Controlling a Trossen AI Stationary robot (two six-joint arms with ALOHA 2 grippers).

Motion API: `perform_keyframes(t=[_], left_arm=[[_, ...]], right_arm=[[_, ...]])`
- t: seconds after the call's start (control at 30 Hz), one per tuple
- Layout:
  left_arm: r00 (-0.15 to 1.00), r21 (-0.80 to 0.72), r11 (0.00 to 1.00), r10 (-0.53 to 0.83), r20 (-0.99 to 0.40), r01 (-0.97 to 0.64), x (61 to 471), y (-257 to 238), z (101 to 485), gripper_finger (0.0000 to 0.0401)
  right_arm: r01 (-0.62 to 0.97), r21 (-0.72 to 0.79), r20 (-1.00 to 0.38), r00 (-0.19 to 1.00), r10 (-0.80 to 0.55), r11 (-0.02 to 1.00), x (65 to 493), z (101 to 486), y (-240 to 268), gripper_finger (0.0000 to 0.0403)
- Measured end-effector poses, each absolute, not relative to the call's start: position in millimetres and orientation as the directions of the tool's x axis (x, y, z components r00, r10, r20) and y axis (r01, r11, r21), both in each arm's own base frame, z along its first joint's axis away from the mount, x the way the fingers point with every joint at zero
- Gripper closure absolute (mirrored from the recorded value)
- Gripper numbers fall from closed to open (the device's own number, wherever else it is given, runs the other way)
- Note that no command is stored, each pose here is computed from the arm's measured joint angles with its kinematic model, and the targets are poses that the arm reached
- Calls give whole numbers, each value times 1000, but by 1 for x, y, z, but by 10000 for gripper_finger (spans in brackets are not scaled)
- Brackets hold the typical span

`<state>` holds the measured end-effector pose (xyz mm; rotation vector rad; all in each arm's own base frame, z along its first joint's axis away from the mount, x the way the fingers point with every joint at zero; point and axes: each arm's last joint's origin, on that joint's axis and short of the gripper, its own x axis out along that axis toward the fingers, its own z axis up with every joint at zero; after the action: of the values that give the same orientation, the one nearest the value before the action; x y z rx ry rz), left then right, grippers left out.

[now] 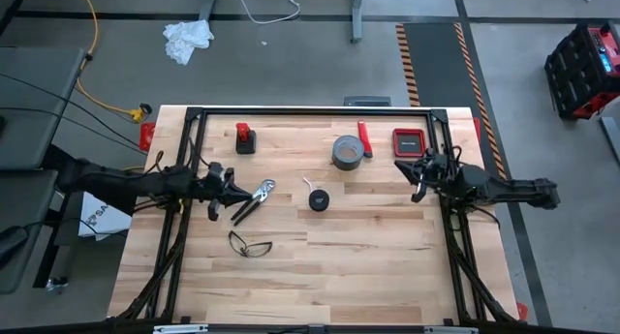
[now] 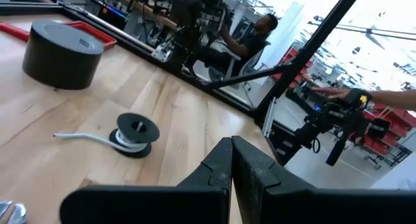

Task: Coil cords
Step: Return to Home Position

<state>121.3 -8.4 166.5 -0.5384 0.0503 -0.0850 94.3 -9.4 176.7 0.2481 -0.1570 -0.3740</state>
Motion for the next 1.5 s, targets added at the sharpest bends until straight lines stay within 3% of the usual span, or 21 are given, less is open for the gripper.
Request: perform_keyframes(t=[0.33, 0.63, 0.83, 0.9, 1.0, 1.17, 1.5], left_arm=[[994, -514, 856, -93, -63, 47, 105, -7, 162, 396], [993, -510, 853, -75, 90, 111, 97, -6, 175, 396], [992, -509, 852, -104, 66, 123, 97, -8, 173, 396], [992, -408, 905, -119, 31, 121, 97, -9, 169, 396], [995, -138, 985, -99, 18, 101, 96, -12, 168, 396], [995, 158, 983, -95, 22, 90, 96, -13, 168, 396], [1000, 55, 998, -27, 9, 27, 98, -4, 167, 396]], right_arm=[[343, 252, 66, 927, -370, 905, 96, 173, -9, 403], [345, 248, 56, 928, -369, 905, 96, 172, -9, 403], [347, 246, 51, 928, -369, 905, 96, 171, -9, 403], [346, 246, 51, 928, -369, 905, 96, 171, -8, 403], [346, 246, 51, 928, -369, 905, 96, 171, -8, 403], [346, 246, 51, 928, -368, 906, 96, 171, -8, 403], [346, 245, 50, 928, -368, 906, 96, 171, -8, 403]])
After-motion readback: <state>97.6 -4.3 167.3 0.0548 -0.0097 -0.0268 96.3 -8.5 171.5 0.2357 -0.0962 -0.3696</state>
